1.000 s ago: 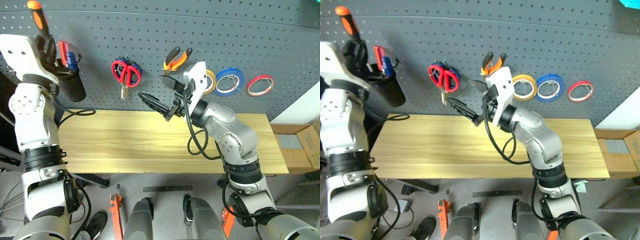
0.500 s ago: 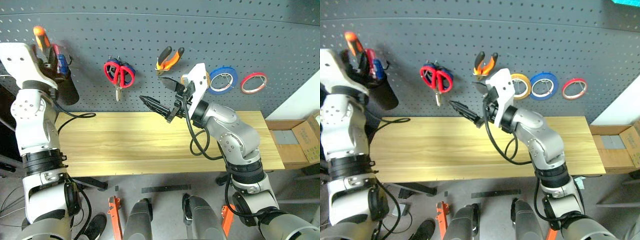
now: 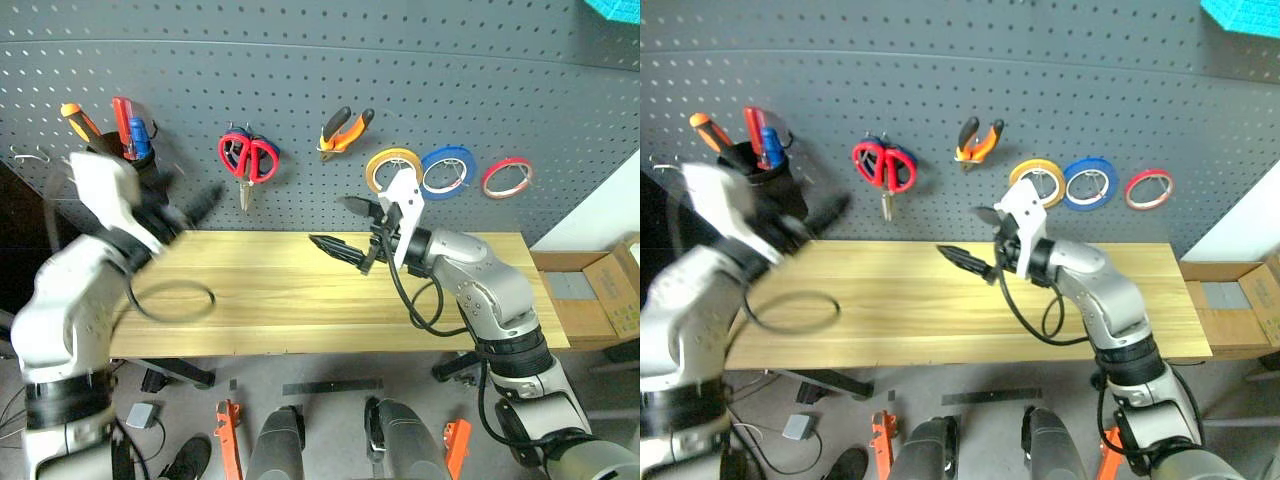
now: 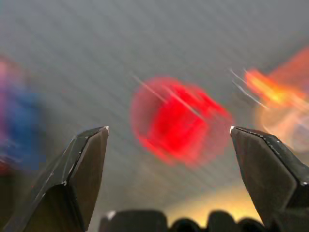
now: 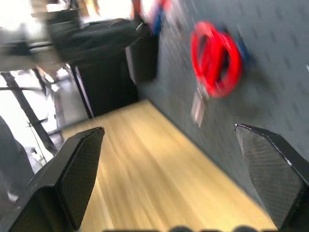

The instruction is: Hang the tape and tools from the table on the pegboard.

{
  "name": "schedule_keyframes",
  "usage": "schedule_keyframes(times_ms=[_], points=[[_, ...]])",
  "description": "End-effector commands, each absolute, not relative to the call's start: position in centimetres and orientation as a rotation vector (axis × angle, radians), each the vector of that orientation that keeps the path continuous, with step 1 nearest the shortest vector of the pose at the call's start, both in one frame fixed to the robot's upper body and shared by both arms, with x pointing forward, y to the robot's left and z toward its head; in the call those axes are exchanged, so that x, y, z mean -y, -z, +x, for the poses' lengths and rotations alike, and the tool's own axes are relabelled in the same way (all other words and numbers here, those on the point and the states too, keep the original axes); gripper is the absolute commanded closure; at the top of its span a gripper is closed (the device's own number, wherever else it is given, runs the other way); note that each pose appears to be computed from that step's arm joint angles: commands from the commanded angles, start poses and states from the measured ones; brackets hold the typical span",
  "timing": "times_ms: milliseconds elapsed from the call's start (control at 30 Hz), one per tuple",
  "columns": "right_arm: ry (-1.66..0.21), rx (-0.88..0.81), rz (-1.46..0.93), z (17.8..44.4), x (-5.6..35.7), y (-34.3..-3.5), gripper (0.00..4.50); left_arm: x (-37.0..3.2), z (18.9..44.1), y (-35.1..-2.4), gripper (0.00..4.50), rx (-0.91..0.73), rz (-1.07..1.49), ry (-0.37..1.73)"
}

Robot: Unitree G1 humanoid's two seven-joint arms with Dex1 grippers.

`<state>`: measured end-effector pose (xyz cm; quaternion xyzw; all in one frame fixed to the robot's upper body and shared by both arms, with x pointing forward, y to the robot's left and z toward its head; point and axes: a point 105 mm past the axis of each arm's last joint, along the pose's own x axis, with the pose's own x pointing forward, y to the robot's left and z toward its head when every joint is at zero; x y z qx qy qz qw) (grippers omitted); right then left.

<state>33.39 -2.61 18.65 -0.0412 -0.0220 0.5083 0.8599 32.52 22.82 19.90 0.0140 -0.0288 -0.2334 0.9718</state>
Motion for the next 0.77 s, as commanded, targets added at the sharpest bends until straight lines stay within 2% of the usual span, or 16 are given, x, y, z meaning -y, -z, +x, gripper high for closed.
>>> schedule_keyframes(times_ms=[33,133,333,467,767], points=[[-0.997,0.033,-0.099,34.3,5.1,-16.8,0.00,-22.0,31.2,-18.5,0.20,0.054,0.024,0.462],[-0.917,-0.089,-0.087,35.2,7.7,-12.5,0.00,-22.8,30.1,-14.0,0.20,-0.015,-0.007,0.353],[-0.687,-0.097,-0.056,37.7,11.7,-9.2,0.00,-27.4,30.2,-8.1,0.20,-0.063,0.023,-0.016],[-0.533,-0.069,-0.023,38.8,15.2,-8.6,0.00,-28.9,30.1,-7.3,0.20,-0.051,0.041,-0.108],[-0.481,-0.076,-0.085,39.0,17.9,-7.8,0.00,-27.7,30.7,-7.4,0.20,-0.046,0.075,-0.010]])
